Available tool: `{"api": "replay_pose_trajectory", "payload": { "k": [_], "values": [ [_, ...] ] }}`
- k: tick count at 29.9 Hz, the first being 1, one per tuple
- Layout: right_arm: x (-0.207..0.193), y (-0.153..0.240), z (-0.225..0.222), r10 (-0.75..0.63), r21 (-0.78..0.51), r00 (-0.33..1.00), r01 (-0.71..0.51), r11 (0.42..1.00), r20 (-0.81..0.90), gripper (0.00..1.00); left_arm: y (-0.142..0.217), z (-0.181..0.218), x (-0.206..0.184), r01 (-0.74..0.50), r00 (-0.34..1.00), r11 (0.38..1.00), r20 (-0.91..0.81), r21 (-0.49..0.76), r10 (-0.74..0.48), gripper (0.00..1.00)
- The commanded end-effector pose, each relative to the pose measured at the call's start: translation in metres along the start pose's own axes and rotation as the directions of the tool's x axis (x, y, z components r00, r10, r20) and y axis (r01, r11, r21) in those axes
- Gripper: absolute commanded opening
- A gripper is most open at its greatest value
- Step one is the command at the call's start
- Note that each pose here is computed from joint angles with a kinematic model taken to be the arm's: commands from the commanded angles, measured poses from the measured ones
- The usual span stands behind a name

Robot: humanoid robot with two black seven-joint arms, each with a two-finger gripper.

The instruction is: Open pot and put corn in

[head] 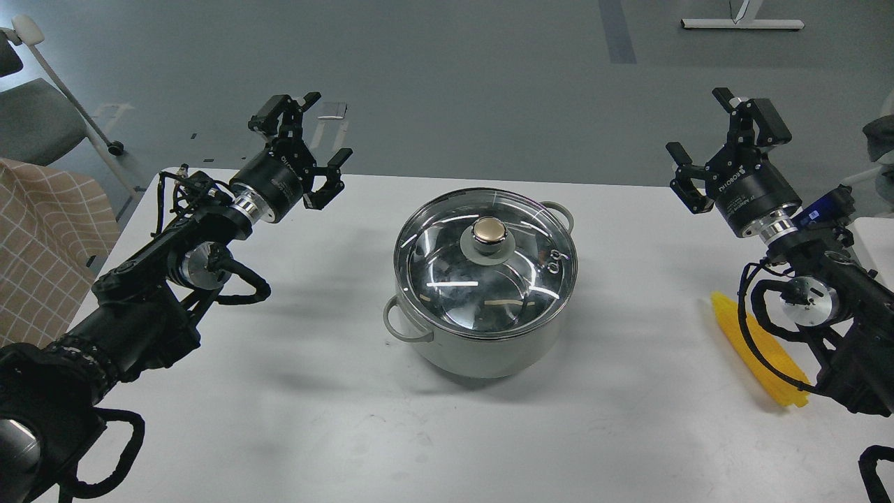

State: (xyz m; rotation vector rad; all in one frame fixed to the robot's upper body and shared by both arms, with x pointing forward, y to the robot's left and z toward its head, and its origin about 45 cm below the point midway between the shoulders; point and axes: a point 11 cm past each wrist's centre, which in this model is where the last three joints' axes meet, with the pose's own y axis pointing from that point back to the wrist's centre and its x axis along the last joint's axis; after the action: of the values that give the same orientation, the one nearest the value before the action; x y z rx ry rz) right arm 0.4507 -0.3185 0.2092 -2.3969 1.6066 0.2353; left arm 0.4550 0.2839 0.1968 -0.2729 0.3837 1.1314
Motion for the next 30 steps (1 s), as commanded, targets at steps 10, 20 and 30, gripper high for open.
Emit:
{"api": "replay_pose_trajectory", "payload": {
  "k": [10, 20, 30],
  "values": [
    [0.009, -0.008, -0.016, 0.021, 0.021, 0.999, -0.020, 1.000, -0.027, 1.00, 0.000, 0.010, 0.008, -0.028, 1.000, 0.999, -0.012, -0.030, 0.027, 0.98],
    [0.020, -0.010, -0.028, 0.051, 0.031, 0.997, -0.050, 0.998, -0.053, 1.00, 0.002, 0.028, 0.015, -0.062, 0.997, 0.987, -0.061, -0.149, 0.053, 0.98],
    [0.012, -0.011, -0.017, 0.040, 0.021, 0.999, -0.040, 0.999, -0.031, 1.00, 0.007, 0.030, 0.008, -0.051, 0.997, 0.962, -0.076, -0.268, 0.032, 0.98]
  ]
}}
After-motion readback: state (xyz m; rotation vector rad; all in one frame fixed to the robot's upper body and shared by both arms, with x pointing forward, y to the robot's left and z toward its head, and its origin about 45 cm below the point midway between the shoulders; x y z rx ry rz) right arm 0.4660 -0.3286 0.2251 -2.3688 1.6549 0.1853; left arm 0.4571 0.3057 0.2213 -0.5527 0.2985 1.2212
